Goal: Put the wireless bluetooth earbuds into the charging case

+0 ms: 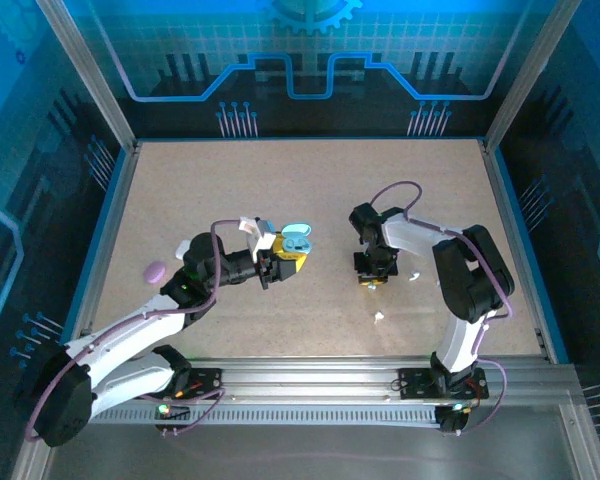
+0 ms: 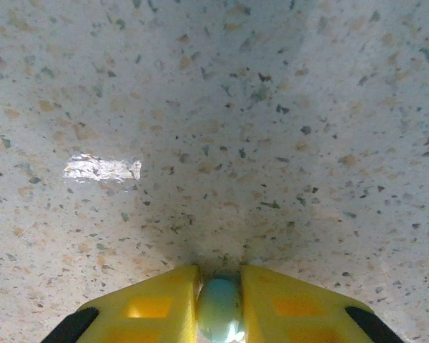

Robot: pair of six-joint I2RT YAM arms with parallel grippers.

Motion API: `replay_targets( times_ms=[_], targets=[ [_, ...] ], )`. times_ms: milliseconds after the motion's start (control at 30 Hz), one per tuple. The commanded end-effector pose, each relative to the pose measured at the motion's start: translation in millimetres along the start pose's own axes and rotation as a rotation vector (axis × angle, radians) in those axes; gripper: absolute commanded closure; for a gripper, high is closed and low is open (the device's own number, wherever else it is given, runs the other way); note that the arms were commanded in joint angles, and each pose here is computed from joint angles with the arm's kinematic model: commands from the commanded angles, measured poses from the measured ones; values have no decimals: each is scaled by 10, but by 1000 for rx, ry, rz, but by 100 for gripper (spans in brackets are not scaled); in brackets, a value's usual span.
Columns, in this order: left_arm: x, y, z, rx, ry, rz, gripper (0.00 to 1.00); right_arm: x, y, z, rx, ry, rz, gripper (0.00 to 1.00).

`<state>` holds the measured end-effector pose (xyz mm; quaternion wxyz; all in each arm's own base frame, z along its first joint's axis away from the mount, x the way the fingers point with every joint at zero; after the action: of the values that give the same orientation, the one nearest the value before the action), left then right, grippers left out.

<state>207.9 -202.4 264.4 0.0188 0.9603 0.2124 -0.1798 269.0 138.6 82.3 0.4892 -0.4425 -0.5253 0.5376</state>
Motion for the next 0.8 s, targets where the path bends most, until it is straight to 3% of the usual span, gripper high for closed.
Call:
replay_targets(
  times_ms=[0, 267, 433, 567, 767],
  targets=[
    [-8, 2, -42, -20, 0, -5, 64, 25, 103, 11, 42, -23, 22, 75],
    [-6, 0, -44, -21, 1, -8, 64, 30, 27, 14, 24, -23, 11, 79],
    [14, 5, -39, -22, 0, -21, 64, 94, -286, 3, -69, -21, -81, 79],
    [61, 15, -27, -25, -2, -54, 64, 195, -732, -14, -206, -12, -309, 79],
    [293, 32, 5, -49, -50, -139, 64, 308, -1459, -19, -415, -14, -868, 79]
  ],
)
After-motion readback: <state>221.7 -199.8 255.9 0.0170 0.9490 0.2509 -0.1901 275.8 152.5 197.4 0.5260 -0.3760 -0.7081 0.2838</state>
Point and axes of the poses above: each hand's point on the last joint's axis, 136 mm out from that joint toward the fingers, its own y axis out along the fingers, its own x axis along the line the jaws close on, z = x × y, the point moved 7 cm from there along -y, back along the fingers, and after that the axes turned 8 degrees about -y, right-handed, at the moved point
